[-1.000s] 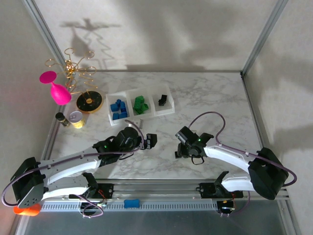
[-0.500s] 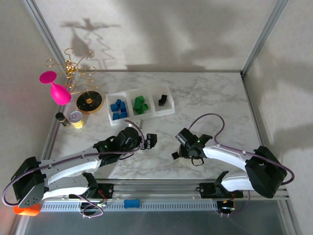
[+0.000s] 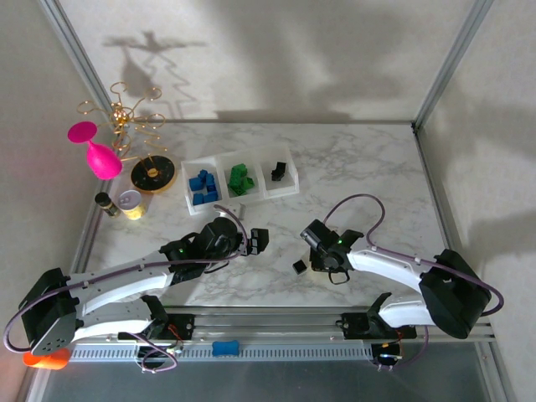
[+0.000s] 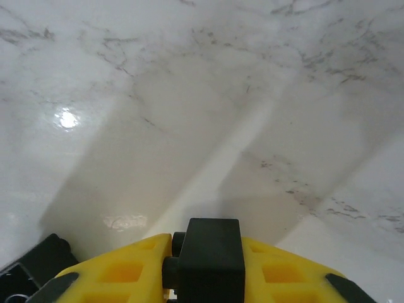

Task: Sort the legos into containers by color
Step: Pick up the lego from the bottom-center of the table, then place the lego in the container, then pick up the lego from the bottom-center of the table, then place the lego in the container, then reset both arms

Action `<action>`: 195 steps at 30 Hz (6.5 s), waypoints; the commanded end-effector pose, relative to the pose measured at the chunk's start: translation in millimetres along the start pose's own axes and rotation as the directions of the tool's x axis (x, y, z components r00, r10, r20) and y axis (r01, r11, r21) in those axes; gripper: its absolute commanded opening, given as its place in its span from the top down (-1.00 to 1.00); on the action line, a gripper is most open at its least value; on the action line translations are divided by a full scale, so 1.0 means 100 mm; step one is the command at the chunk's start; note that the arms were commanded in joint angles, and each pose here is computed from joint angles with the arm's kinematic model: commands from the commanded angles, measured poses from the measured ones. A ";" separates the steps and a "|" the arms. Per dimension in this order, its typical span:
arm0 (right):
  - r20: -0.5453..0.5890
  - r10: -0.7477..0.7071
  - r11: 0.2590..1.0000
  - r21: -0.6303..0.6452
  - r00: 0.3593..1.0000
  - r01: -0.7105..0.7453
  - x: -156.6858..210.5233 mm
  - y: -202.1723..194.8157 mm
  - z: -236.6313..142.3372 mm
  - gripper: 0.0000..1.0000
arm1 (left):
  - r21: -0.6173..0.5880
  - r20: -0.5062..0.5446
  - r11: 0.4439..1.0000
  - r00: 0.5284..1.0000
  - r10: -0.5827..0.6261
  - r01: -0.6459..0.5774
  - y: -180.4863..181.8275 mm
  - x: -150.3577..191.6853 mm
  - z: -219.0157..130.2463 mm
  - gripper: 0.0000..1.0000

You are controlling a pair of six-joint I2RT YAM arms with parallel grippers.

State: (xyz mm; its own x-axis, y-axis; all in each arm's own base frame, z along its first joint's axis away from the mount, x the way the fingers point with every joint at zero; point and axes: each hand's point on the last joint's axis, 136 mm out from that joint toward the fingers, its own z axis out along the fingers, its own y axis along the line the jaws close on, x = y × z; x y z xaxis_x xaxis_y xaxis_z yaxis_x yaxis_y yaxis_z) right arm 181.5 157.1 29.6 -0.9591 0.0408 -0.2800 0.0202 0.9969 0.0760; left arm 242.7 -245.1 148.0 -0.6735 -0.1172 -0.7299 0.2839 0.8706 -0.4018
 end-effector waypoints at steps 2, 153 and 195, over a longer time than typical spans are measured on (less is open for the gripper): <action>0.113 -0.031 0.999 -0.035 0.993 0.036 -0.36 0.20 -0.34 0.47 | -0.002 0.069 1.000 0.998 -0.009 0.009 -0.05 -0.21 -0.10 -0.99; 0.562 -0.184 0.969 -0.032 0.806 0.243 -3.32 1.55 -0.42 -0.14 | -0.147 0.306 0.942 0.920 -0.247 0.302 0.76 -1.11 -0.23 -0.99; 0.922 -0.019 0.995 0.056 0.386 -0.086 -2.16 -1.58 -0.49 -0.98 | -0.556 0.602 0.807 0.766 0.226 0.199 2.82 -1.06 -0.38 -0.99</action>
State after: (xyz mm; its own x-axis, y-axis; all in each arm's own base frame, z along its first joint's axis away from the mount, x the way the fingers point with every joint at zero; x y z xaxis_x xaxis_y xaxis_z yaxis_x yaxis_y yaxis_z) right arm 365.0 -16.4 100.3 -0.2012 0.0791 -0.9763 0.1491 0.9876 0.0493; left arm 359.6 39.0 116.9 -0.0802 -0.1977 -0.9770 -0.3314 0.9296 -0.1610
